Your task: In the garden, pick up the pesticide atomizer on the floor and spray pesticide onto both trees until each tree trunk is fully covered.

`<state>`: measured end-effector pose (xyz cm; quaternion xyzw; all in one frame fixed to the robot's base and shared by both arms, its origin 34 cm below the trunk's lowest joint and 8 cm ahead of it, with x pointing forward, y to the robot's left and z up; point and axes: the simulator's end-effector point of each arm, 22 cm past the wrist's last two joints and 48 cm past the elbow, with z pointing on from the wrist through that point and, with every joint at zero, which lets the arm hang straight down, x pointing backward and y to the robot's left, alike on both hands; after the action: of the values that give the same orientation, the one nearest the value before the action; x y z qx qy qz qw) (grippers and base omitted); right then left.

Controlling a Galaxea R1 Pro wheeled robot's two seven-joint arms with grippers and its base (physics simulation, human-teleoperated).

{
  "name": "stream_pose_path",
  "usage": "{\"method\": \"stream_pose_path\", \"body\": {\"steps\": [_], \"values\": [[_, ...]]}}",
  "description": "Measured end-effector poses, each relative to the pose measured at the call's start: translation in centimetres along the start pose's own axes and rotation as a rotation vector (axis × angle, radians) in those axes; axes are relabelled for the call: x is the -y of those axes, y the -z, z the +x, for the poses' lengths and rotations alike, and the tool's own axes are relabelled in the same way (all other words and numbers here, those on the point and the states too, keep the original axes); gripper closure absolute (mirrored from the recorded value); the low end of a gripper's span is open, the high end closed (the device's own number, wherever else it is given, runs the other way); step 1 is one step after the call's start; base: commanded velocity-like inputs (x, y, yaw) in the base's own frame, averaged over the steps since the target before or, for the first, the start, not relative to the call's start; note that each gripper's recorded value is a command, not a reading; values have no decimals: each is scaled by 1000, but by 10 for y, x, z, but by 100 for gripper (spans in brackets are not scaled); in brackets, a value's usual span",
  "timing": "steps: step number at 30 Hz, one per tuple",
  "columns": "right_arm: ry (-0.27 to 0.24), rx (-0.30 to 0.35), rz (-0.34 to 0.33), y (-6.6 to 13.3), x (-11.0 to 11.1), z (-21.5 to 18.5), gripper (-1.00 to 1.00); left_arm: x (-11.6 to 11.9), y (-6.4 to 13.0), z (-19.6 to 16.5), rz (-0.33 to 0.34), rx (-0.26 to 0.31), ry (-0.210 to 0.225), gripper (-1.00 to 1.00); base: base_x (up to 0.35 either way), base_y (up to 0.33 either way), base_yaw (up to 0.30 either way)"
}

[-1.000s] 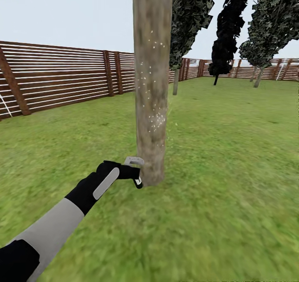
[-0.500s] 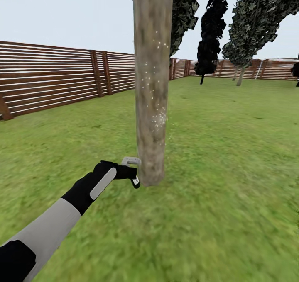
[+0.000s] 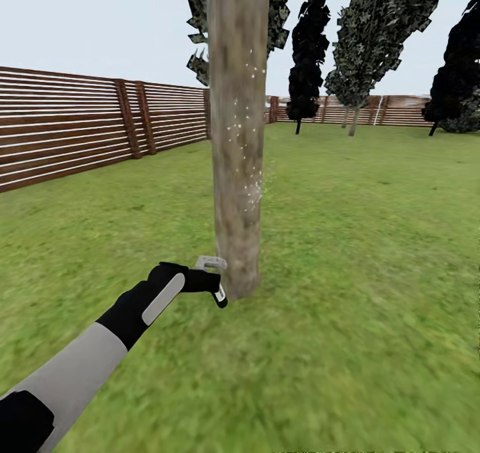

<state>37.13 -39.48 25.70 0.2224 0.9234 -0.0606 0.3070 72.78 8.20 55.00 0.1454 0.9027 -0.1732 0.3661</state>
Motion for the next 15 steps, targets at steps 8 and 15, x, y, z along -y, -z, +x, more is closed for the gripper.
{"method": "stream_pose_path", "body": {"steps": [8, 15], "values": [[2, -15, 2, 3, 2, 10, 100, -9, 3, 2, 0, -3, 0, 100, 0, 331, -171], [4, -19, 2, 4, 3, 13, 100, -11, 3, 3, -1, -5, 1, 100, 0, 333, -131]]}}
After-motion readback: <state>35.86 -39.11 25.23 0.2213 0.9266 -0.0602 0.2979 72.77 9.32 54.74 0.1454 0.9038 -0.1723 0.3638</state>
